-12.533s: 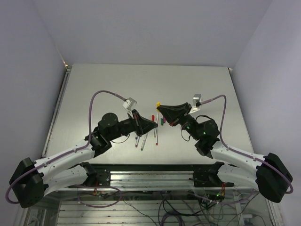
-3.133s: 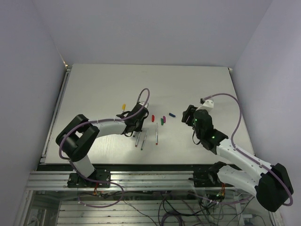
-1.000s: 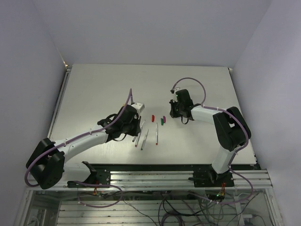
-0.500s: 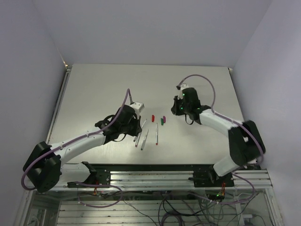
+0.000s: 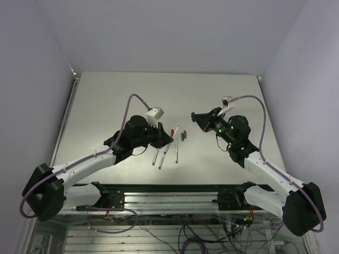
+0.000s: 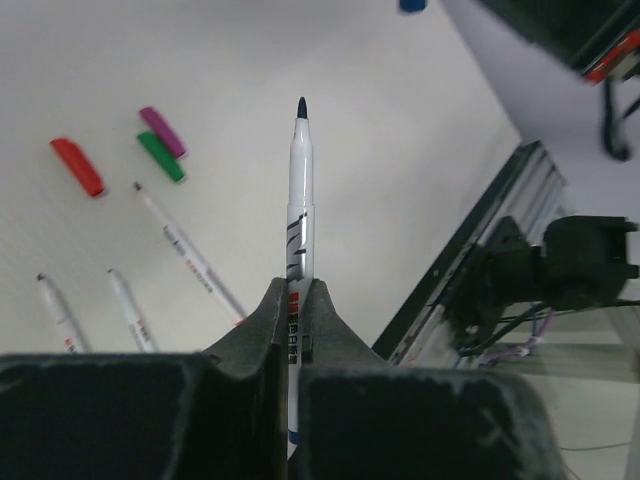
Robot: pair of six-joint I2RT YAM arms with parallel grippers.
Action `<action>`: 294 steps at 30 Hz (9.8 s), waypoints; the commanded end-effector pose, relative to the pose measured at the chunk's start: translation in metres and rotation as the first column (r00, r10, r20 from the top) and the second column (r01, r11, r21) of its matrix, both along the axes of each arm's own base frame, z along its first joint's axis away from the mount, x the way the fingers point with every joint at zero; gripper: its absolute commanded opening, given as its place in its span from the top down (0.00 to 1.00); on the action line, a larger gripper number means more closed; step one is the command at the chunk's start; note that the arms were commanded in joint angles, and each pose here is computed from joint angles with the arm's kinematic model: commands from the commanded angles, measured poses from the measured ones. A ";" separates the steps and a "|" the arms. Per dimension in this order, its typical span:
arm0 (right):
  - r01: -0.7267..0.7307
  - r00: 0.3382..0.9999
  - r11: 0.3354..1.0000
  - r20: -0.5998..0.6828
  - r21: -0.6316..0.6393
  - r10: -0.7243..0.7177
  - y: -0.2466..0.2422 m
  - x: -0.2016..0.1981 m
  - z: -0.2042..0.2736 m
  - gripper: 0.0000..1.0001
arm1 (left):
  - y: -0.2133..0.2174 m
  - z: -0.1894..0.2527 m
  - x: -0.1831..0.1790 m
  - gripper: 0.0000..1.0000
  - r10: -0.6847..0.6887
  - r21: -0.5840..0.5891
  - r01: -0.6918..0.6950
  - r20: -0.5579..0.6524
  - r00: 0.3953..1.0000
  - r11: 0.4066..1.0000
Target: Insert the pens into the pen caps
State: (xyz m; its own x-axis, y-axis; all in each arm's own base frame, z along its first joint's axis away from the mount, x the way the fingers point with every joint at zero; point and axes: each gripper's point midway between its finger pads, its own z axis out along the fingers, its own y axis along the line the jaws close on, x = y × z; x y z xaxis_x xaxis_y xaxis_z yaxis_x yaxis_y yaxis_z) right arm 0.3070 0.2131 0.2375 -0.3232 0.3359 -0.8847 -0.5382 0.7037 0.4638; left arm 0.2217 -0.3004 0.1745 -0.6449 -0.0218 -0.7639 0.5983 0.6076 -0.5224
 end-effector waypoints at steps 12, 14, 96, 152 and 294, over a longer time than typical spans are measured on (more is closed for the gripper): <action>-0.124 0.969 0.876 0.249 0.466 0.004 0.010 -0.024 0.089 1.00 | -0.030 0.084 -0.013 0.93 -0.062 -0.327 0.136 0.225 0.972 0.935; -0.150 0.966 0.864 0.258 0.481 0.023 0.017 -0.027 0.092 1.00 | -0.030 0.087 -0.013 0.93 -0.055 -0.342 0.141 0.249 0.967 0.929; -0.215 0.930 0.880 0.364 0.423 0.052 0.048 -0.052 0.098 1.00 | -0.011 0.102 -0.026 0.93 -0.016 -0.365 0.151 0.348 0.937 0.919; -0.230 0.970 0.973 -0.083 -0.012 0.229 0.127 -0.082 -0.055 1.00 | 0.045 0.204 0.032 0.93 0.454 -0.523 -0.168 0.483 0.749 0.835; 0.501 0.840 0.848 -0.139 -0.171 -0.524 -0.057 -0.014 -0.071 0.54 | 0.065 -0.137 0.008 0.52 0.262 0.608 -0.157 -0.088 0.961 0.778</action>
